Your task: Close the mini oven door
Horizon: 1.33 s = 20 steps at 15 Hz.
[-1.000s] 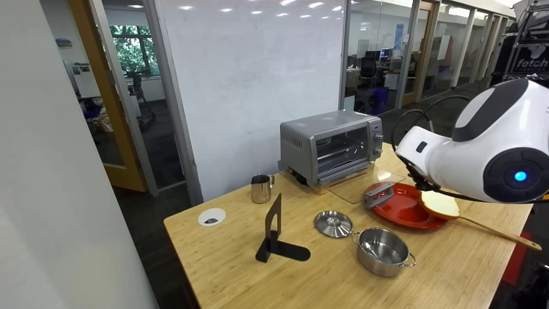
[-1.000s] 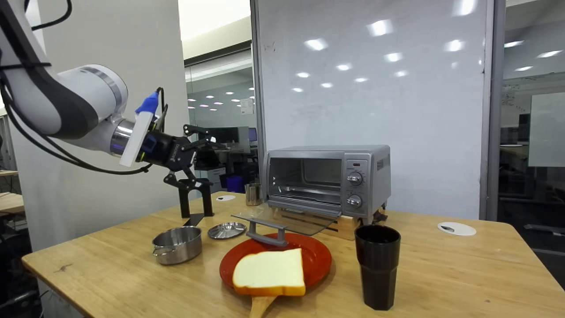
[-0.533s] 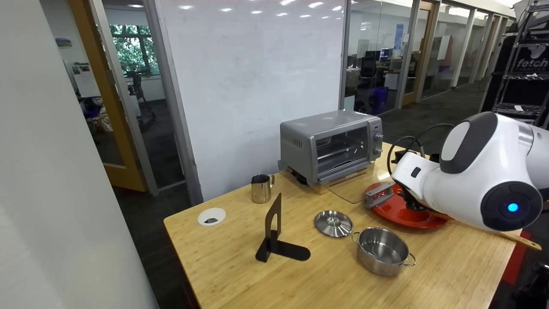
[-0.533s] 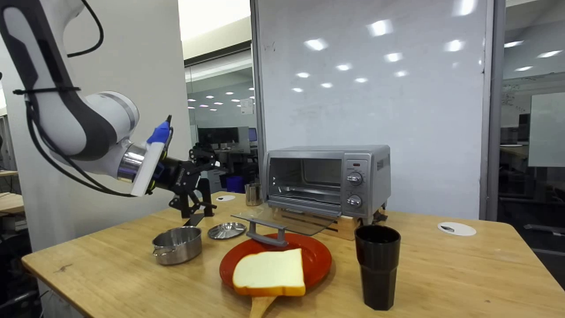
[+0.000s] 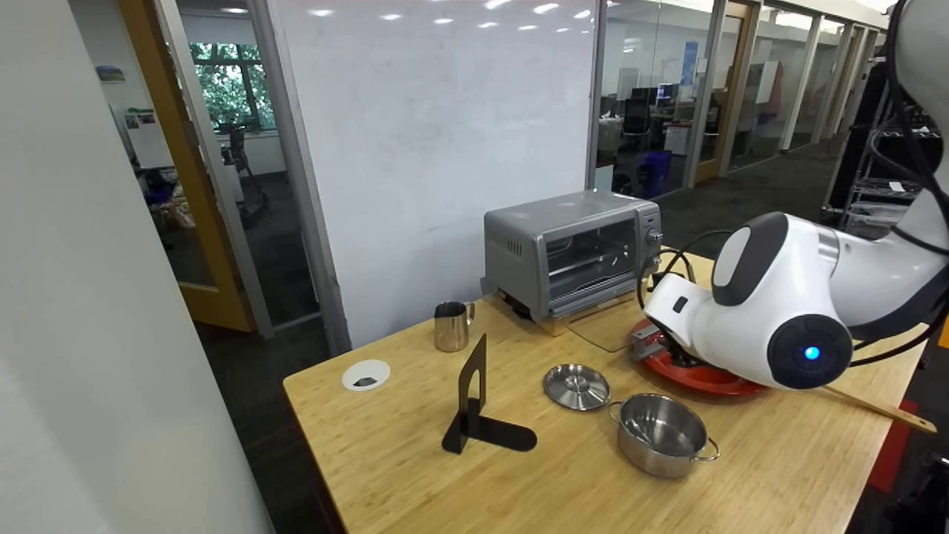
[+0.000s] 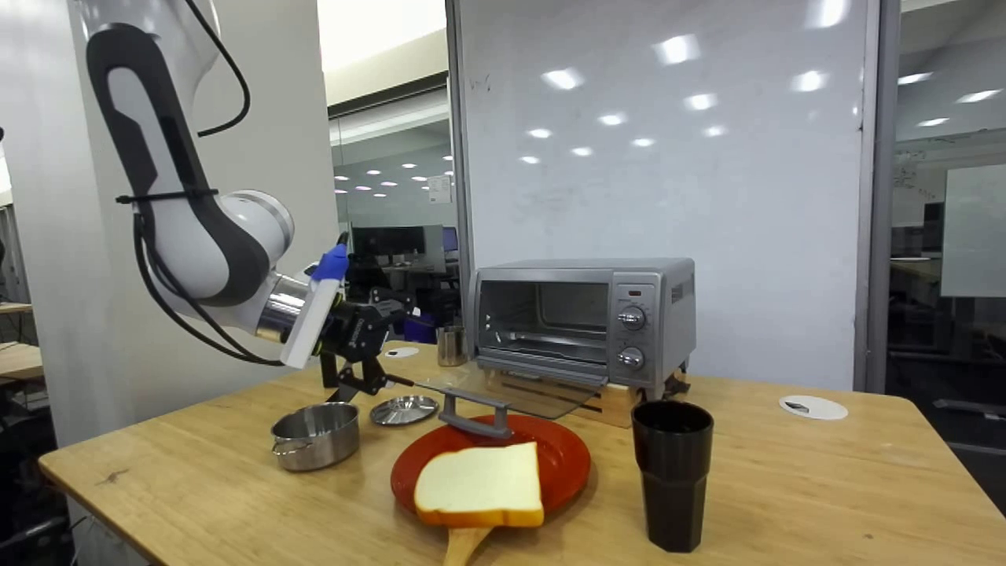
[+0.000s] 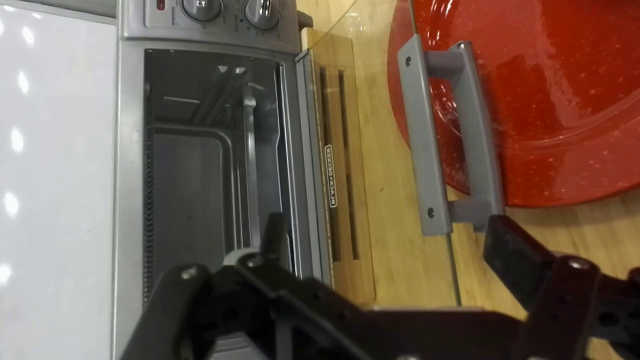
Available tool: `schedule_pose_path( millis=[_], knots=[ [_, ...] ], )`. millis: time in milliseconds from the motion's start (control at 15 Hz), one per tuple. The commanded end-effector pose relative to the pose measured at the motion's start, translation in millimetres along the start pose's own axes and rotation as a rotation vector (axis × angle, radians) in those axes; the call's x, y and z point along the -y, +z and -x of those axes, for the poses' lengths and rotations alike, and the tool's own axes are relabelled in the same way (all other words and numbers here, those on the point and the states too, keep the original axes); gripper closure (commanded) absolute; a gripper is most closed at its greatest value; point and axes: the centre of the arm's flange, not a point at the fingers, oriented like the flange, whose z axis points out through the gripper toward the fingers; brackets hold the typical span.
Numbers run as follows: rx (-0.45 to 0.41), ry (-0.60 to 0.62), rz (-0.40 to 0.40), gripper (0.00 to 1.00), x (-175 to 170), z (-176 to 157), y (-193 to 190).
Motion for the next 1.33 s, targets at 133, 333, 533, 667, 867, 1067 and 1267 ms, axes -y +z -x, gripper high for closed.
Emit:
schedule_pose_path(
  millis=[133,333,533,667,867,1067,1267],
  knots=[
    [-0.026,-0.022,-0.047,0.0,12.8,-16.1,32.4],
    [-0.052,-0.049,-0.046,0.0,21.3,-21.6,34.7],
    [-0.077,-0.075,-0.034,0.0,25.4,-25.4,37.7],
    [-0.094,-0.096,-0.019,0.0,28.4,-27.1,41.3],
    [-0.124,-0.122,0.004,0.0,30.7,-28.8,45.6],
    [-0.145,-0.141,0.023,0.0,29.6,-28.4,53.1],
    [-0.156,-0.145,0.036,0.0,25.3,-26.8,63.2]
  ],
)
